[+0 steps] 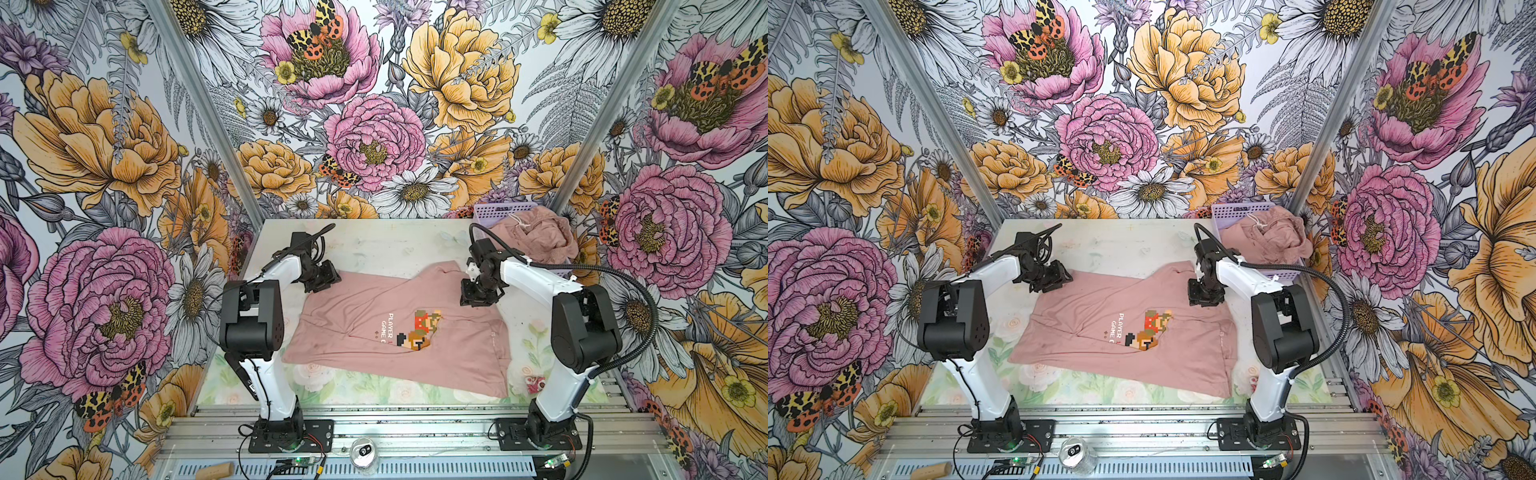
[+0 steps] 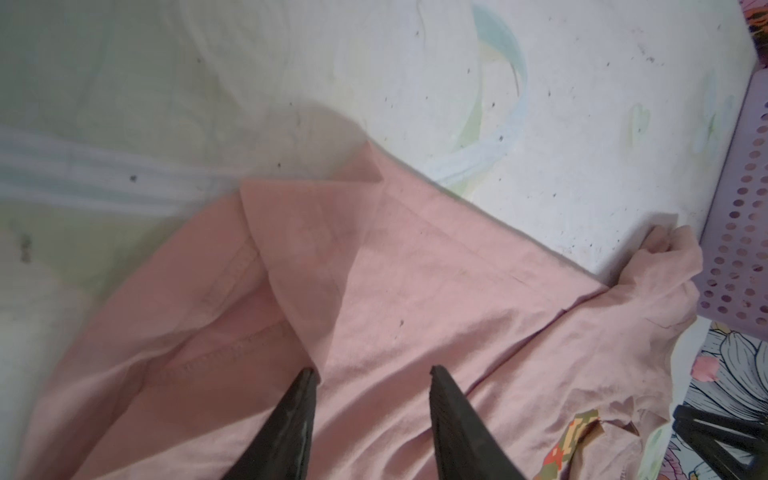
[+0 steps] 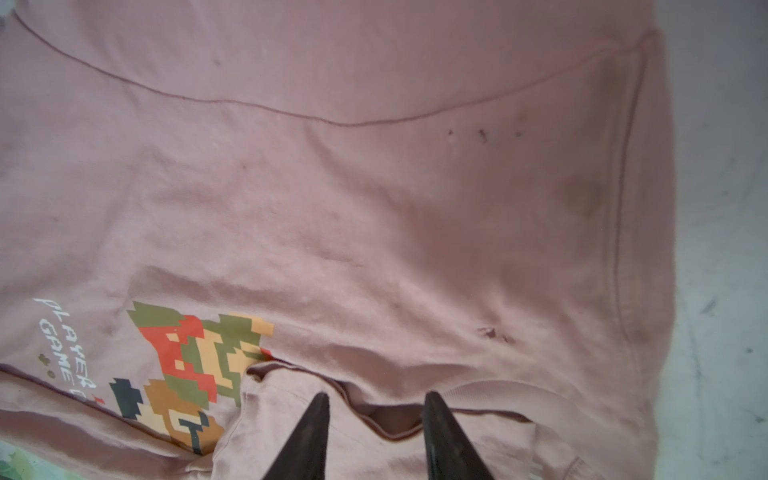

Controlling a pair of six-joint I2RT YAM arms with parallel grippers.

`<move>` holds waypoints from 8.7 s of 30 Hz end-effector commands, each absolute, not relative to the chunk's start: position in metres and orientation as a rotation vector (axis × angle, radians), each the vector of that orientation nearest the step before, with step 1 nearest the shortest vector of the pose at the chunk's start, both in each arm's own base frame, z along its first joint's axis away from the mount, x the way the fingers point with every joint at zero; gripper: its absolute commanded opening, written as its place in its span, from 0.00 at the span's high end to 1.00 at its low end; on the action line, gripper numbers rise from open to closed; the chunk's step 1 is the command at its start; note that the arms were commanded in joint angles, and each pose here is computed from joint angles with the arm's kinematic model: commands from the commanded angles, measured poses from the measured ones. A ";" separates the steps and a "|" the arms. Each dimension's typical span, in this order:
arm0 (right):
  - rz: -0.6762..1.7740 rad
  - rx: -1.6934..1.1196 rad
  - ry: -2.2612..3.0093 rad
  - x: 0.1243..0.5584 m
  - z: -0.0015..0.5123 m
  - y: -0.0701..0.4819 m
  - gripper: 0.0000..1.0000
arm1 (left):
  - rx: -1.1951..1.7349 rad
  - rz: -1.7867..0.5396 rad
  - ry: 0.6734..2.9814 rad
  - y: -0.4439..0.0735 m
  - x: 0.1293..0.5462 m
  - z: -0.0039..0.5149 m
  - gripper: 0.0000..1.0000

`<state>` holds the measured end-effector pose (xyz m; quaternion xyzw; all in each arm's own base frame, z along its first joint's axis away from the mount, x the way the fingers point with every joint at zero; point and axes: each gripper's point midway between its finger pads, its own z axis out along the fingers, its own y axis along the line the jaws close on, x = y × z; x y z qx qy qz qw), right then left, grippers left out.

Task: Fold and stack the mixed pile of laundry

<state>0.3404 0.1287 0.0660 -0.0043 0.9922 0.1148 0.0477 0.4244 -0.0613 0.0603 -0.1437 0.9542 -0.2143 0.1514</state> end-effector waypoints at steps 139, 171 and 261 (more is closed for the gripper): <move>0.432 -0.056 2.636 0.553 0.088 0.177 1.00 | -0.627 -0.121 2.654 0.052 0.468 0.058 1.00; 0.306 -0.114 2.734 0.545 0.027 0.182 0.65 | -0.623 -0.142 2.666 0.049 0.462 0.059 1.00; 0.253 -0.043 2.560 0.536 0.122 0.163 1.00 | -0.622 -0.152 2.636 0.050 0.456 0.075 1.00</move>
